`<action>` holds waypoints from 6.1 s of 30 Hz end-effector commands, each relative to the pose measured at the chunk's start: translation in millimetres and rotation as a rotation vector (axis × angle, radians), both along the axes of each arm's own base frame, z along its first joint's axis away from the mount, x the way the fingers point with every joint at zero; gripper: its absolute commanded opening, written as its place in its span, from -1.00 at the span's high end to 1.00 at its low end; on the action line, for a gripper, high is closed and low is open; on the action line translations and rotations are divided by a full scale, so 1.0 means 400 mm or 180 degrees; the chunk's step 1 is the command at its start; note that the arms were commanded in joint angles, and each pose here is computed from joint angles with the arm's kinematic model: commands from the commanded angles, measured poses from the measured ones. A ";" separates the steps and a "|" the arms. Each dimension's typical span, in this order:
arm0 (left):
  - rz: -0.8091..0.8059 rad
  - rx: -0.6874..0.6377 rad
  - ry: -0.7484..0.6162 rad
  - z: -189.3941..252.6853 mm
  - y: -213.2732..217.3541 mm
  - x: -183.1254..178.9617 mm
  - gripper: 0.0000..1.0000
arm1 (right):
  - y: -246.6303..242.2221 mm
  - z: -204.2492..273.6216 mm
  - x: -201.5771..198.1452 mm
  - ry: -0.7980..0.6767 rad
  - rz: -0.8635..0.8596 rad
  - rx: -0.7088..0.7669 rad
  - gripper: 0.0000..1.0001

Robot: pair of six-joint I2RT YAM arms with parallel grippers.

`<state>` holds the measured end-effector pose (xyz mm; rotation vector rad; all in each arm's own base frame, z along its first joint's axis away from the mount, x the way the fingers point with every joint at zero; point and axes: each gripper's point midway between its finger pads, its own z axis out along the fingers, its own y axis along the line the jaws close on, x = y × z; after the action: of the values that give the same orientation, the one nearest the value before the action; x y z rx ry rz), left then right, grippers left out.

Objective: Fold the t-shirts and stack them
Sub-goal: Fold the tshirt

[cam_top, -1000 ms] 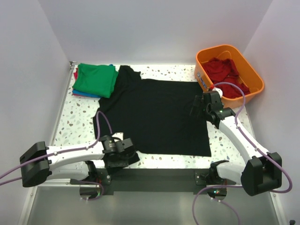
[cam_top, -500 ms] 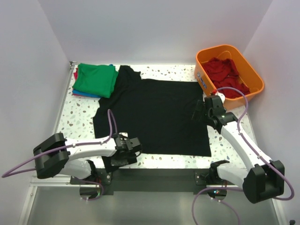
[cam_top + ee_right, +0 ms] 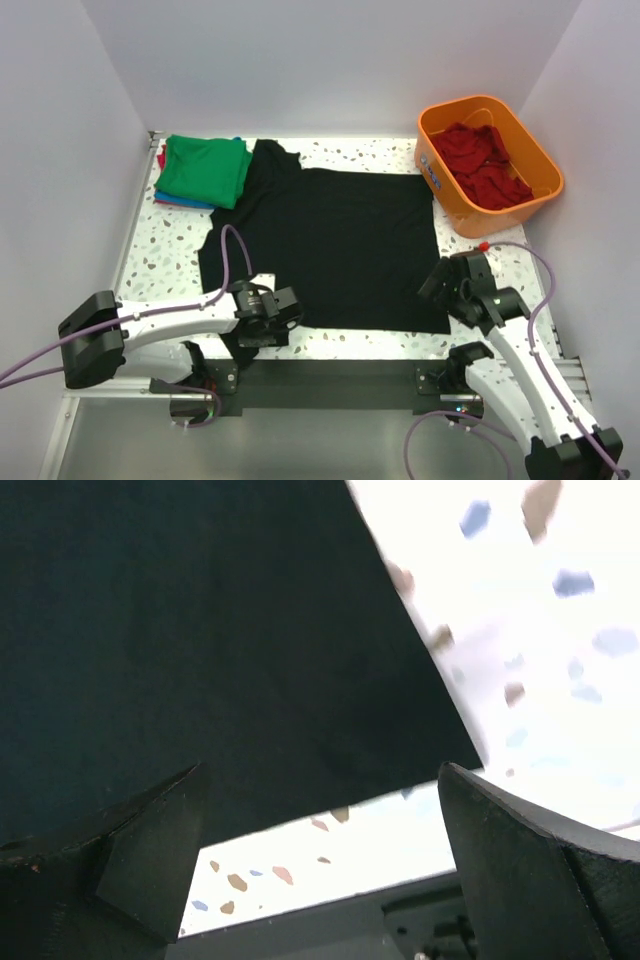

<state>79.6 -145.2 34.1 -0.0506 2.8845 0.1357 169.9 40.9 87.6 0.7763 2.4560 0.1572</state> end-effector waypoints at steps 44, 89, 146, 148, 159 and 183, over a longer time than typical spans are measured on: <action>-0.0095 -0.0249 -0.0896 0.200 -0.018 0.252 1.00 | 0.017 -0.028 0.067 -0.0130 -0.0037 0.0043 1.00; 0.0232 -0.0321 -0.1384 0.162 0.042 0.679 -1.00 | 0.110 0.043 0.379 -0.0500 0.0666 -0.0216 -0.97; 0.0416 -0.0697 -0.1569 0.327 -0.033 0.787 -1.00 | 0.154 0.222 0.373 -0.0803 0.0897 -0.0350 -0.97; 0.0374 -0.0641 -0.1714 0.365 -0.039 0.877 -1.00 | 0.148 0.206 0.404 -0.0753 0.0851 -0.0472 -0.97; 0.0708 -0.0153 -0.1315 0.136 0.033 1.143 -0.68 | 0.130 0.186 0.542 -0.0708 0.0630 -0.0872 -0.97; 0.0768 -0.0121 -0.0976 -0.031 0.039 1.113 1.00 | 0.085 -0.005 0.757 -0.0561 -0.0442 -0.1187 -0.86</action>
<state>538.0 -134.1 22.8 -0.3763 2.5416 0.1004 454.2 80.9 74.3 0.6347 2.2699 -0.2426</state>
